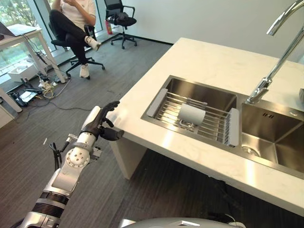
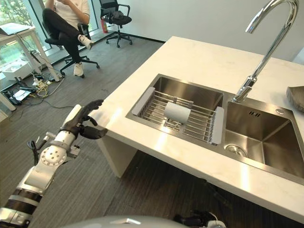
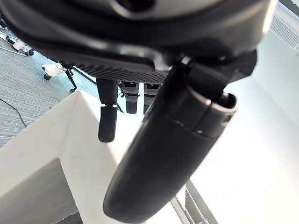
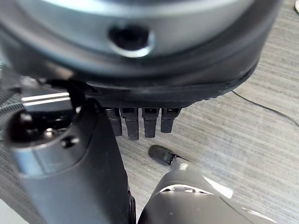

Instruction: Place the dishes in the dishwasher.

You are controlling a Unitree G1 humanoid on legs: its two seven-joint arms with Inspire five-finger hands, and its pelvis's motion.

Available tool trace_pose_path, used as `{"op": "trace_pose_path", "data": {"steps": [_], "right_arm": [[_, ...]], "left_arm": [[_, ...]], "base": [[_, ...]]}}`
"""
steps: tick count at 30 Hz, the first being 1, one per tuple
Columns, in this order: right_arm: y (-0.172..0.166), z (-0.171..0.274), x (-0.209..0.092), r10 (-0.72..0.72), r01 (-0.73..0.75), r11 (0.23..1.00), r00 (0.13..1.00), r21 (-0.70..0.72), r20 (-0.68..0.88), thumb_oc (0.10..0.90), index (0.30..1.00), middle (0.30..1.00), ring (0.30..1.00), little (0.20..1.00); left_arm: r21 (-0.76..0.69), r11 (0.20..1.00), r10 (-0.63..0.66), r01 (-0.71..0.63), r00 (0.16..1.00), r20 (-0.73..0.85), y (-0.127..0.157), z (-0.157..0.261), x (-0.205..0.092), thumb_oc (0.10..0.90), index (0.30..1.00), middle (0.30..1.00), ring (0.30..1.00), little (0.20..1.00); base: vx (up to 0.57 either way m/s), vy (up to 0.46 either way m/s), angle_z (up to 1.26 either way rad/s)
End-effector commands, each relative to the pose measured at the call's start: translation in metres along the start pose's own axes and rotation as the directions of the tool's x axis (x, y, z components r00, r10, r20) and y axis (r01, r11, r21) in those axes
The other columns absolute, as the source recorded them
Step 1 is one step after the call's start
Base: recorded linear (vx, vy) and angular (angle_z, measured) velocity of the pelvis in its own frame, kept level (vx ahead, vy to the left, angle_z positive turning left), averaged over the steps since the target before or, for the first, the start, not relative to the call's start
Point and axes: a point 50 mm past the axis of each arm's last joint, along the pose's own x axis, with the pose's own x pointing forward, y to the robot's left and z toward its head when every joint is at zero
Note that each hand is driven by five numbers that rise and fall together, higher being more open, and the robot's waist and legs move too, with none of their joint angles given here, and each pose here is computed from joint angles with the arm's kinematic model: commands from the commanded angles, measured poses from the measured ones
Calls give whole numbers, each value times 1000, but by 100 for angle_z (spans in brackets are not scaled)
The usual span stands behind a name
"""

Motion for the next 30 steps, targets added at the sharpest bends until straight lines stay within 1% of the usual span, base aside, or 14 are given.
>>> {"op": "trace_pose_path", "data": {"steps": [1, 4, 6, 7, 8, 10, 11, 13, 18, 20, 25, 27, 29, 30], "right_arm": [[-36, -14, -6, -101, 100, 995, 994, -28, -52, 800, 900, 900, 900, 900], [-36, -14, -6, -101, 100, 995, 994, -28, -52, 800, 900, 900, 900, 900], [-33, -27, -7, -93, 91, 996, 992, -20, -89, 800, 900, 900, 900, 900], [-32, -31, -8, -89, 88, 996, 991, -19, -97, 800, 900, 900, 900, 900], [-32, -31, -8, -89, 87, 996, 991, -18, -97, 800, 900, 900, 900, 900], [-30, -33, -8, -82, 81, 997, 992, -16, -97, 800, 900, 900, 900, 900], [-31, -31, -8, -80, 79, 997, 993, -16, -85, 800, 900, 900, 900, 900], [-33, -30, -8, -87, 86, 996, 993, -17, -82, 800, 900, 900, 900, 900], [-37, -25, -8, -109, 108, 994, 992, -19, -66, 800, 900, 900, 900, 900], [-38, -23, -8, -112, 111, 994, 992, -17, -62, 800, 900, 900, 900, 900], [-41, -21, -8, -119, 118, 993, 992, -11, -49, 800, 900, 900, 900, 900], [-42, -21, -9, -119, 119, 993, 992, -11, -51, 800, 900, 900, 900, 900], [-43, -25, -9, -122, 121, 992, 990, -25, -64, 800, 900, 900, 900, 900], [-43, -25, -9, -122, 120, 992, 991, -24, -64, 800, 900, 900, 900, 900]], "left_arm": [[-238, 970, 114, 42, 788, 605, 5, 151, 36, 800, 900, 900, 900, 900], [-238, 970, 114, 42, 788, 605, 5, 151, 36, 800, 900, 900, 900, 900], [-210, 976, 86, 66, 764, 639, 1, 160, 35, 800, 900, 900, 900, 900], [-166, 984, 68, 61, 735, 674, 0, 169, 32, 800, 900, 900, 900, 900], [-166, 984, 68, 61, 735, 674, 0, 169, 32, 800, 900, 900, 900, 900], [-54, 998, 34, 8, 683, 729, 2, 182, 28, 800, 900, 900, 900, 900], [111, 992, -49, -61, 623, 780, -1, 197, 25, 800, 900, 900, 900, 900], [128, 990, -71, -50, 614, 786, -3, 200, 25, 800, 900, 900, 900, 900], [66, 997, -81, 47, 654, 752, -18, 195, 36, 800, 900, 900, 900, 900], [59, 997, -82, 58, 668, 740, -20, 193, 38, 800, 900, 900, 900, 900], [276, 959, -152, -57, 721, 676, -21, 184, 56, 800, 900, 900, 900, 900], [299, 952, -156, -71, 725, 671, -20, 183, 58, 800, 900, 900, 900, 900], [364, 927, -171, -92, 759, 629, -19, 175, 66, 800, 900, 900, 900, 900], [364, 927, -172, -93, 758, 629, -19, 175, 67, 800, 900, 900, 900, 900]], "base": [[16, -67, 2], [9, -24, -2], [15, -72, -35], [3, -46, -51], [7, -26, -43], [11, -8, -37], [3, -4, -31], [-9, 0, -22], [-2, -2, -11], [0, 0, 0], [2, 8, -6], [7, 12, -11], [4, 12, -3], [0, 0, 0]]}}
